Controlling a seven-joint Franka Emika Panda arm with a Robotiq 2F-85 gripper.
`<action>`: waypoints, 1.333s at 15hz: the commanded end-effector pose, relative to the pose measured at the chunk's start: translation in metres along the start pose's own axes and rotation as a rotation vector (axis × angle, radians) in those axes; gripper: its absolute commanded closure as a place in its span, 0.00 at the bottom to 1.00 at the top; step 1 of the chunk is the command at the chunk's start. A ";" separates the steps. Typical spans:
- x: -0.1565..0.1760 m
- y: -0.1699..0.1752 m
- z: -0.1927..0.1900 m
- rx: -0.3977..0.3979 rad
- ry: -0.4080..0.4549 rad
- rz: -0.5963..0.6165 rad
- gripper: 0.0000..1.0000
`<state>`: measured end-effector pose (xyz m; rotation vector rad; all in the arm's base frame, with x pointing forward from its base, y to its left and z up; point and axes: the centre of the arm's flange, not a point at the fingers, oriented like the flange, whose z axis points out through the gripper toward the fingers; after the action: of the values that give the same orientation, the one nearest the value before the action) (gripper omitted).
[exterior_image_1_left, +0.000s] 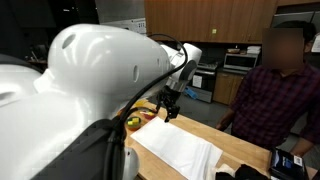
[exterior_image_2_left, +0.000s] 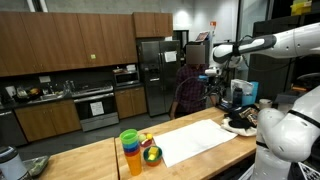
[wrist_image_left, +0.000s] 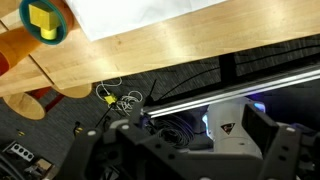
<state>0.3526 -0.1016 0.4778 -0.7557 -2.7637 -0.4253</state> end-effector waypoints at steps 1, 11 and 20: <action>0.000 0.000 0.000 0.000 0.000 0.000 0.00; 0.000 0.000 0.000 0.000 0.000 0.000 0.00; -0.026 0.071 -0.002 0.333 -0.047 -0.129 0.00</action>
<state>0.3693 -0.0696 0.4797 -0.5819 -2.8287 -0.1718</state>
